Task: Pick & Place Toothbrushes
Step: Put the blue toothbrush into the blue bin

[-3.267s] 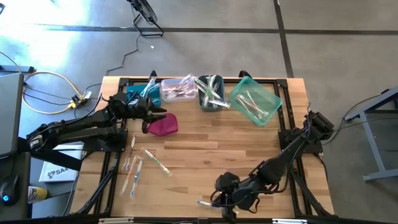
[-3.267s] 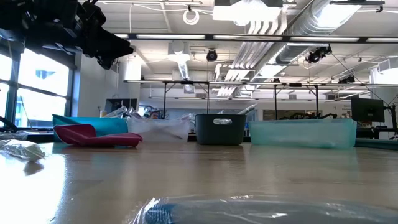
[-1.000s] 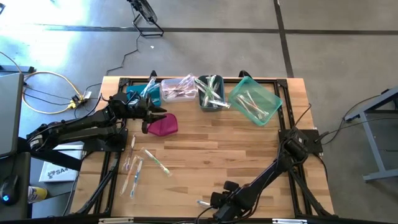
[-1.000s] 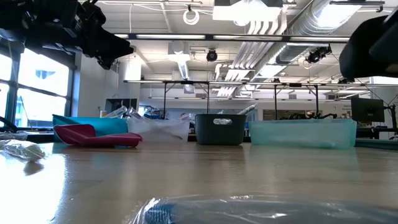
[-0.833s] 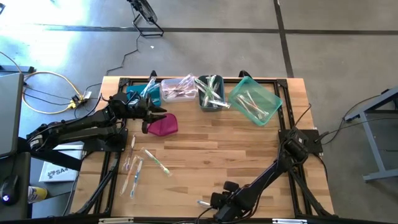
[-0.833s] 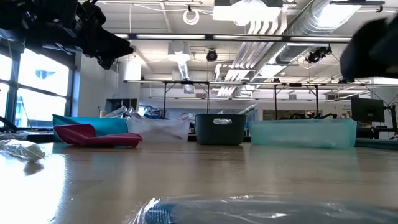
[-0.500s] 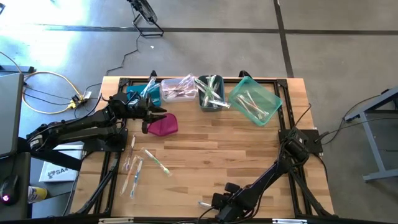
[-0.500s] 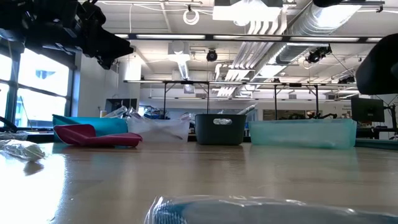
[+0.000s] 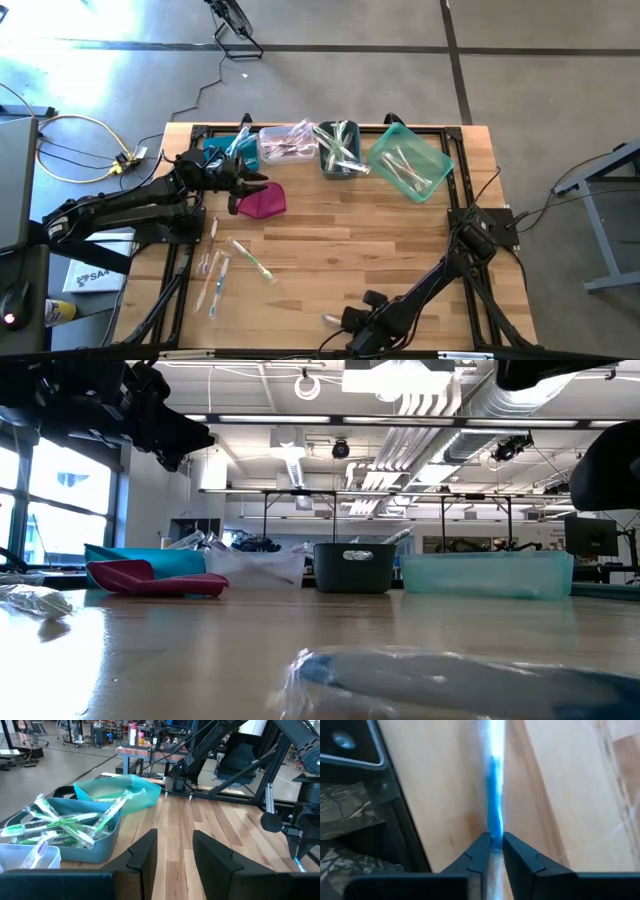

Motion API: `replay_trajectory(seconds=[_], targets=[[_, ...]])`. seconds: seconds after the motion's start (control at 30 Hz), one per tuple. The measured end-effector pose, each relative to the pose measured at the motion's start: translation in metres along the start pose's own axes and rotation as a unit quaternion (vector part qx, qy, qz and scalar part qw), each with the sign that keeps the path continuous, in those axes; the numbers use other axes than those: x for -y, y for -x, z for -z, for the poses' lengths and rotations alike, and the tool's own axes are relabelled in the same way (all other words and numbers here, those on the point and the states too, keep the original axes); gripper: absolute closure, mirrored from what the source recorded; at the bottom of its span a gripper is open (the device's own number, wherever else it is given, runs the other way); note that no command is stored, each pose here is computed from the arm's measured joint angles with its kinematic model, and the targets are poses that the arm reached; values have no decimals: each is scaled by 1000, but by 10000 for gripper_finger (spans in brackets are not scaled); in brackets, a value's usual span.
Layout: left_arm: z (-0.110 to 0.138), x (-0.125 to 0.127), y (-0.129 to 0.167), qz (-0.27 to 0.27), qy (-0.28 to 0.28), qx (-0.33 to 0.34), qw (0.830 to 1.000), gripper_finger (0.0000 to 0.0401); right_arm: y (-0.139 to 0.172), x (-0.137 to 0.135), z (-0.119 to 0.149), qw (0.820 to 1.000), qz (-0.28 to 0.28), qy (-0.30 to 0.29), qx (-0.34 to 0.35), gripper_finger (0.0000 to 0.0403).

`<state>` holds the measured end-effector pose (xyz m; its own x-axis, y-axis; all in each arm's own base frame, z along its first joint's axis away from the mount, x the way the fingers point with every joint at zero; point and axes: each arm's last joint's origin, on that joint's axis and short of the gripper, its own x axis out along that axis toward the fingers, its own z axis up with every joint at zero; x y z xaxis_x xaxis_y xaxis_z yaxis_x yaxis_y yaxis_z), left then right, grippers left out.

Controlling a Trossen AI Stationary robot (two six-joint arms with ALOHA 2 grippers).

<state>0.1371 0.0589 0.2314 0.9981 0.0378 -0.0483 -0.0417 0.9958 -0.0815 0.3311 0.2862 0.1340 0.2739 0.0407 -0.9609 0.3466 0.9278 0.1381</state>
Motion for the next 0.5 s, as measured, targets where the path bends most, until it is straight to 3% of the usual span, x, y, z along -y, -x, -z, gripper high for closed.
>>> replay_trajectory(seconds=[0.17, 0.5], targets=[[0, 0, 0, 0, 0, 0, 1000, 279, -1, 8, -5, 1000, 22, -1, -5, 387], [0, 0, 0, 0, 0, 0, 1000, 279, 19, 18, -16, 1000, 29, 1, 1, 398]])
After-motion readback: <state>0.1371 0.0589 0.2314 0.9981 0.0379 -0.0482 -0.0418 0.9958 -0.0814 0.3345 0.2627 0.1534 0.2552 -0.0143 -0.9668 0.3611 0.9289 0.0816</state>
